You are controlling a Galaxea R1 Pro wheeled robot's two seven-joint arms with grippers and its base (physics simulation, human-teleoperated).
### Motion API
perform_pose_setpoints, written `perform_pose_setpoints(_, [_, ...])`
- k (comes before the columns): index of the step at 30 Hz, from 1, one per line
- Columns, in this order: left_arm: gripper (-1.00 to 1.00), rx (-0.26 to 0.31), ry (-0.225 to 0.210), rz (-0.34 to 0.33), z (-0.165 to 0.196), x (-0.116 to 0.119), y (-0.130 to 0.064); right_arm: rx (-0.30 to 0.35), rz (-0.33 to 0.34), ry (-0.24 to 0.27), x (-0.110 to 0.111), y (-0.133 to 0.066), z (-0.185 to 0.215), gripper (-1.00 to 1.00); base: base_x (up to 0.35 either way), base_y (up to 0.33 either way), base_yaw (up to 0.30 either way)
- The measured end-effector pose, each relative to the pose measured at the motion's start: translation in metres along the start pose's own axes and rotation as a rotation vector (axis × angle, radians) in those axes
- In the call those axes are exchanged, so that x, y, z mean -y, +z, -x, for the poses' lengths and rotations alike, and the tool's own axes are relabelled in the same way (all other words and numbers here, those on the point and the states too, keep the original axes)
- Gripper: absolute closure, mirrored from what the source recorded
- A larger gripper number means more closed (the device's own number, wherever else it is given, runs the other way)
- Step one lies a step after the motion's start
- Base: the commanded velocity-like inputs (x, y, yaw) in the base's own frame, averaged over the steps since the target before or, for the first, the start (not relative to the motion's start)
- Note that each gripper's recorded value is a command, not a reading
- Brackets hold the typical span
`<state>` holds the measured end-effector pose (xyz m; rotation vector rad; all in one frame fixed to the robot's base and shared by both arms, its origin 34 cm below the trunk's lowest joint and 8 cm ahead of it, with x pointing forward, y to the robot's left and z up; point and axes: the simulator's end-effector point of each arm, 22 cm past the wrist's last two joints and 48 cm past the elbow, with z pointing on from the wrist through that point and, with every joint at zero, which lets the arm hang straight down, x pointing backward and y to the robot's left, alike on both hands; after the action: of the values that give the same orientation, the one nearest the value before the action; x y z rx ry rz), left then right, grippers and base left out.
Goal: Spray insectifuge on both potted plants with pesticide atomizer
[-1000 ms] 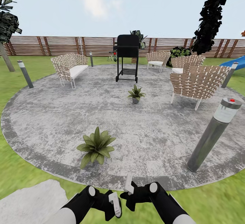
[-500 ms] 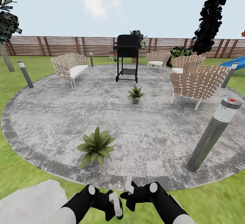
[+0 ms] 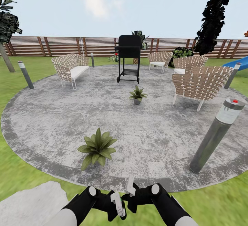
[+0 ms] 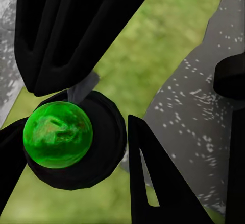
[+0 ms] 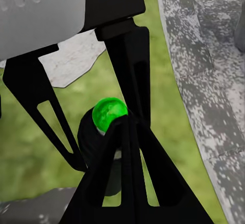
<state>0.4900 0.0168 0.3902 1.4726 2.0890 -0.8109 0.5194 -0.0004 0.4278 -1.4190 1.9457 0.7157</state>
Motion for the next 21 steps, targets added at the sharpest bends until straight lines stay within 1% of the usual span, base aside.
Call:
perform_pose_setpoints(7, [1.0,-0.01,0.0,0.003,-0.005,-0.002,-0.003,0.0,0.0,0.0,0.0,0.0,0.0,1.0,0.0,0.0,0.0])
perform_pose_setpoints(10, [1.0,-0.023,0.0,0.011,-0.014,-0.006,-0.007,0.0,0.001,0.001,0.0,0.0,0.0,1.0,0.0,0.0,0.0])
perform_pose_setpoints(12, [1.0,-0.049,-0.005,0.027,-0.031,-0.015,-0.017,0.0,0.001,0.001,0.0,0.0,0.0,1.0,0.0,0.0,0.0])
perform_pose_setpoints(13, [1.0,-0.085,-0.02,0.055,-0.058,-0.029,-0.035,-0.001,0.001,0.001,0.0,0.0,0.0,1.0,0.0,0.0,0.0])
perform_pose_setpoints(14, [1.0,-0.117,-0.022,0.068,-0.077,-0.036,-0.047,0.0,0.001,0.001,0.0,0.0,0.0,1.0,0.0,0.0,0.0])
perform_pose_setpoints(16, [1.0,-0.141,-0.033,0.083,-0.094,-0.043,-0.059,-0.002,0.001,0.001,0.0,0.0,-0.001,1.0,0.0,0.0,0.0])
perform_pose_setpoints(19, [1.0,-0.165,-0.042,0.096,-0.111,-0.048,-0.07,-0.003,0.001,0.002,0.0,0.0,-0.002,1.0,0.0,0.0,0.0])
perform_pose_setpoints(21, [1.0,-0.173,-0.047,0.1,-0.117,-0.05,-0.074,-0.004,0.001,0.003,0.0,0.0,-0.003,1.0,0.0,0.0,0.0])
